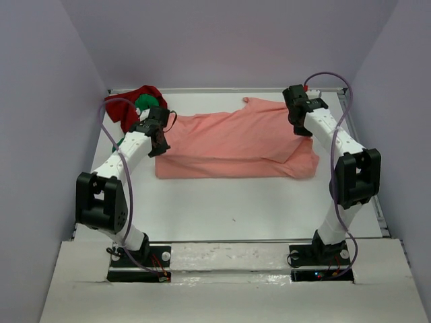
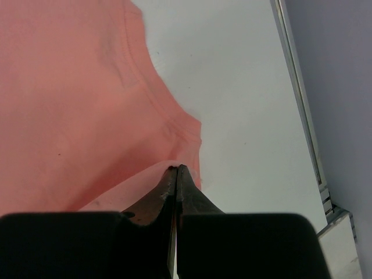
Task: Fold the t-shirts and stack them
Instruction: Fold the tshirt
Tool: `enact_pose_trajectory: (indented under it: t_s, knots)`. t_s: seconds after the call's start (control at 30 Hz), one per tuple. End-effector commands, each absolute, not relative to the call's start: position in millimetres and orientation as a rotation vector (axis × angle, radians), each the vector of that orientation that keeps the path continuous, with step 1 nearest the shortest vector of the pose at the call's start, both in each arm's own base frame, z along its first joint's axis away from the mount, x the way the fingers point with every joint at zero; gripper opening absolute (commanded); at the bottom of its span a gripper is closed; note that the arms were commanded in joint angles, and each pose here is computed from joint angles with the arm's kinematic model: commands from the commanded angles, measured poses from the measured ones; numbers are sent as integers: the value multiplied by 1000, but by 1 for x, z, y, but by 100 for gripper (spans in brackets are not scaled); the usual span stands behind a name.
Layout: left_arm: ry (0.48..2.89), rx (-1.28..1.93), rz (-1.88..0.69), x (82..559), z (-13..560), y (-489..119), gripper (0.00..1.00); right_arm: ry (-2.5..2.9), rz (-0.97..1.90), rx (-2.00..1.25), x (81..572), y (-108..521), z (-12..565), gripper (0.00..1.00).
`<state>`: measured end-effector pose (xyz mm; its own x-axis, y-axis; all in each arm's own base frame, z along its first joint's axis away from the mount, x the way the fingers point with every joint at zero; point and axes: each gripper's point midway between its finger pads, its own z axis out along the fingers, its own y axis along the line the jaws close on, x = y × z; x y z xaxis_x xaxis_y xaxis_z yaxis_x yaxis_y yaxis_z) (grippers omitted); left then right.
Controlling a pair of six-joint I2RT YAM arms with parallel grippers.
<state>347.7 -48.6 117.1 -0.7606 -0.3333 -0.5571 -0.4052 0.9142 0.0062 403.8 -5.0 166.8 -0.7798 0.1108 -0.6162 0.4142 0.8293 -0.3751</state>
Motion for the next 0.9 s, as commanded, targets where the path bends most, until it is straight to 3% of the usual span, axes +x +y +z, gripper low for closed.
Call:
enact_pose_trajectory:
  t_s: [0.0,0.63,0.77,0.87]
  knots:
    - [2467,-523,214,362,132,-41,0,2353,-654,417,425,-9,181,0]
    - [2513,-478,155,365,111,-53,0,2410,-627,388,443,-3,159,0]
    - [2523,-488,153,366,102,-53,8,2419,-632,380,448,-1,152,0]
    - [2538,-489,159,364,94,-54,8,2422,-639,363,453,-1,147,0]
